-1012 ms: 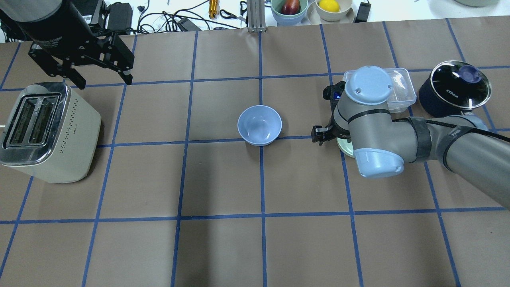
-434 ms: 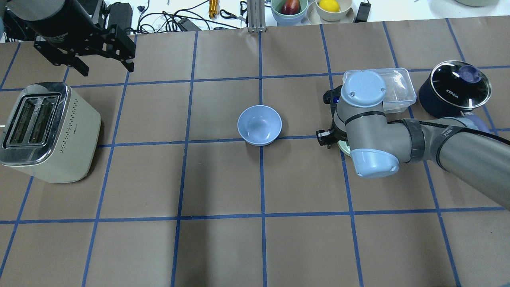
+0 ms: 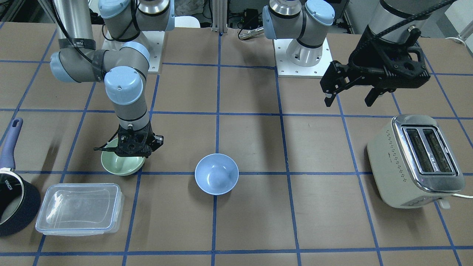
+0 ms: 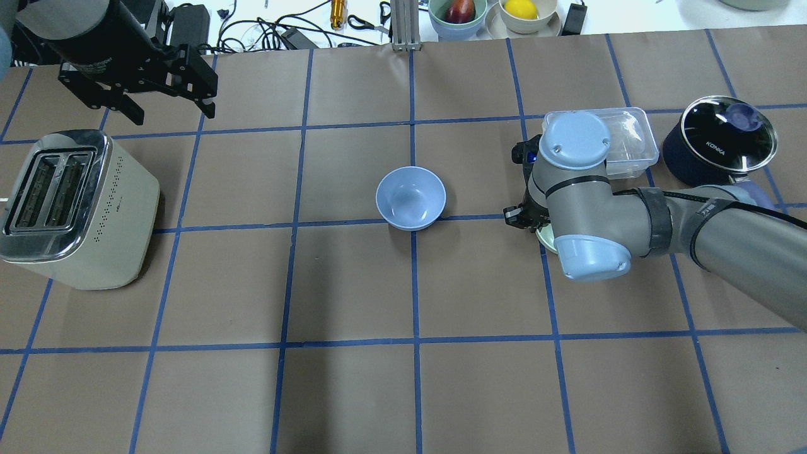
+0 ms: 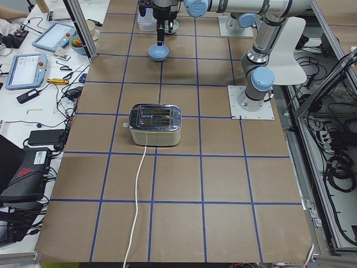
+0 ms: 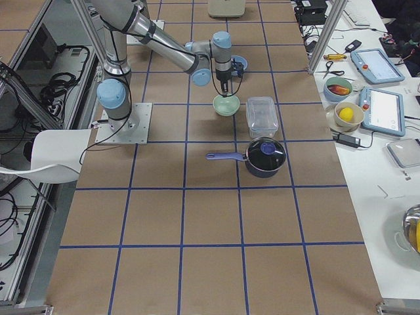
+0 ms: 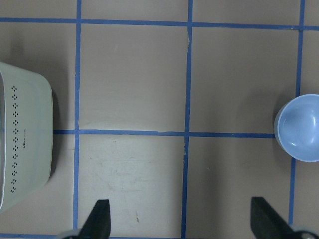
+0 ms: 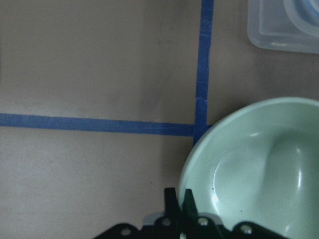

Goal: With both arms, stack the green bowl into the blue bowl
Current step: 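Lift and carry the pale green bowl over the light blue bowl with the right gripper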

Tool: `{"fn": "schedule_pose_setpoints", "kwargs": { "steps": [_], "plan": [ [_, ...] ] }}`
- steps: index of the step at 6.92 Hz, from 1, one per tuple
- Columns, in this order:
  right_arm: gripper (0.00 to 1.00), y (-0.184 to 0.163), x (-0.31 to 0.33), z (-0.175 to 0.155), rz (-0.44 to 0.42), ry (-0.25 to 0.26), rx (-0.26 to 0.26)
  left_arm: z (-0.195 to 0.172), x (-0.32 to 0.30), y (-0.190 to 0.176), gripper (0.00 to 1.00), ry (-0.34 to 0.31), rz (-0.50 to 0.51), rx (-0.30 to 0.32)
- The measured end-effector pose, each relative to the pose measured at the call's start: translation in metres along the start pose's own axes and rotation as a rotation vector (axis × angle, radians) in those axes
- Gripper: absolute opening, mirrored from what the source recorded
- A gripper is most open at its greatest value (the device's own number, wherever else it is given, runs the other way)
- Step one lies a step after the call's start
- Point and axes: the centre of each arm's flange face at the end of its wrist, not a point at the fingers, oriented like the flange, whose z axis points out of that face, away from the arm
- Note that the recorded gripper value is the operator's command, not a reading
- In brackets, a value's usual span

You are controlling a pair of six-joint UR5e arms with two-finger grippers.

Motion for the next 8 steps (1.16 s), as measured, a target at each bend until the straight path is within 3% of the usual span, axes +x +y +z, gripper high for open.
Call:
{"fn": "schedule_pose_setpoints", "kwargs": {
  "steps": [2, 5, 8],
  "plan": [
    [0.00, -0.013, -0.018, -0.022, 0.000, -0.006, 0.044, 0.002, 0.002, 0.000, 1.00, 0.003, 0.000, -0.008],
    [0.00, -0.056, -0.124, -0.100, 0.031, -0.039, 0.065, 0.002, 0.003, 0.002, 1.00, 0.005, -0.012, -0.011],
    [0.00, -0.065, -0.223, -0.099, 0.046, -0.099, 0.048, 0.003, 0.003, 0.002, 1.00, 0.007, -0.014, -0.015]
  ]
}}
